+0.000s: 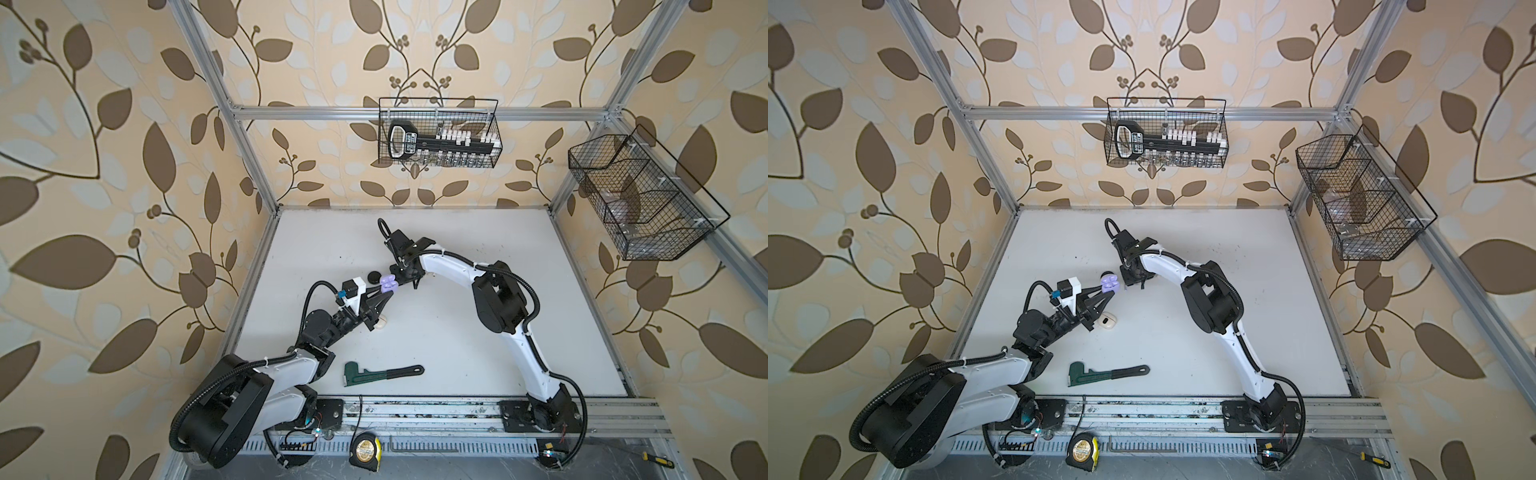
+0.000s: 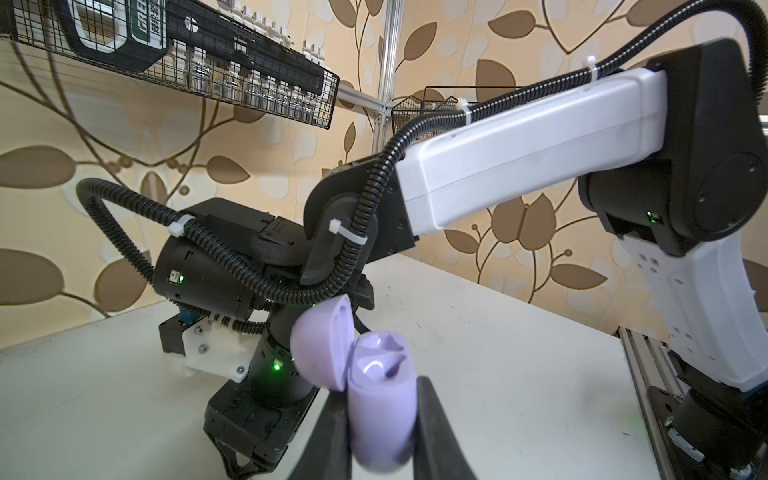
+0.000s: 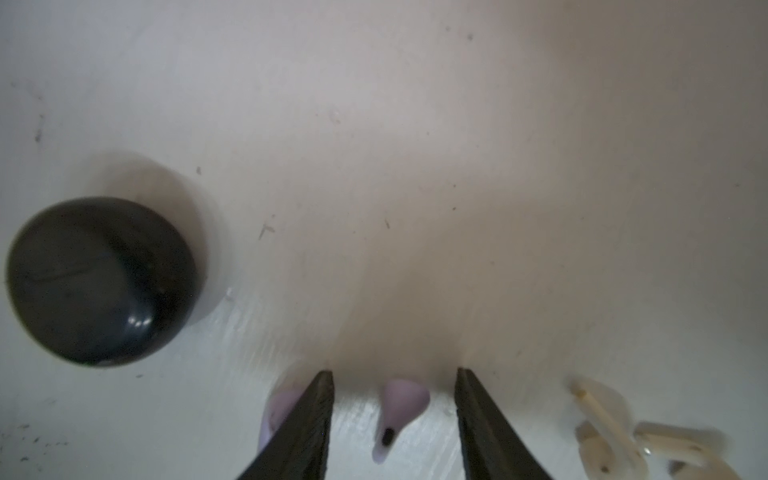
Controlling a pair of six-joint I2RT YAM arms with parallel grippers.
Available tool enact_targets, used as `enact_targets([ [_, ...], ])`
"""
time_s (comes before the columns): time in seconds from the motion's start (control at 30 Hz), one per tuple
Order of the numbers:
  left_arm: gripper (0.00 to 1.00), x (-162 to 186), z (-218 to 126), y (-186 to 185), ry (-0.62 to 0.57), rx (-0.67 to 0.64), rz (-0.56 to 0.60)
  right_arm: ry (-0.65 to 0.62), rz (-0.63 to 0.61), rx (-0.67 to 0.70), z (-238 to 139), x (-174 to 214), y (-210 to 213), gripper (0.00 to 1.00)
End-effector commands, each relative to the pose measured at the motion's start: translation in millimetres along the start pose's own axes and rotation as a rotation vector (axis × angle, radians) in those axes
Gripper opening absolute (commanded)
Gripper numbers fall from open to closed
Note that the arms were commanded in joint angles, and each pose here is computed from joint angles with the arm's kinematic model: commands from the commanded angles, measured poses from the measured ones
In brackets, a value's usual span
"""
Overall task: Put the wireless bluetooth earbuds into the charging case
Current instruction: 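Move the right gripper over the lilac earbuds while the left gripper holds the case, then lower and close the right gripper on a lilac earbud, then lift it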
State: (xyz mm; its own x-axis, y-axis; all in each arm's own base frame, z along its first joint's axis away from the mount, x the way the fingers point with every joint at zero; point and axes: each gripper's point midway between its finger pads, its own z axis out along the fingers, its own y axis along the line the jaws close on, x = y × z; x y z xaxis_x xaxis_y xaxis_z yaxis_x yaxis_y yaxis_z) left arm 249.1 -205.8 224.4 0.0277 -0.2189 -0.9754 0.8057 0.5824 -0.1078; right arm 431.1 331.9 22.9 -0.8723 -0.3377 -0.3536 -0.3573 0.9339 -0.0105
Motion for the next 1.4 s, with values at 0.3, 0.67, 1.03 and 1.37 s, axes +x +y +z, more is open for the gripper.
enact_targets([
  [0.3, 0.00, -22, -3, -6, -0.077, 0.018, 0.073, 0.049, 0.015, 0.009, 11, 16, -6, 0.35],
  [0.67, 0.00, -23, -4, -7, -0.078, 0.019, 0.076, 0.038, 0.020, 0.010, 6, 21, -7, 0.30],
  [1.03, 0.00, -23, -4, -7, -0.078, 0.016, 0.079, 0.035, 0.022, 0.015, 5, 23, -8, 0.23],
  [1.37, 0.00, -23, -4, -7, -0.076, 0.018, 0.080, 0.024, 0.031, 0.015, 6, 22, -7, 0.27],
])
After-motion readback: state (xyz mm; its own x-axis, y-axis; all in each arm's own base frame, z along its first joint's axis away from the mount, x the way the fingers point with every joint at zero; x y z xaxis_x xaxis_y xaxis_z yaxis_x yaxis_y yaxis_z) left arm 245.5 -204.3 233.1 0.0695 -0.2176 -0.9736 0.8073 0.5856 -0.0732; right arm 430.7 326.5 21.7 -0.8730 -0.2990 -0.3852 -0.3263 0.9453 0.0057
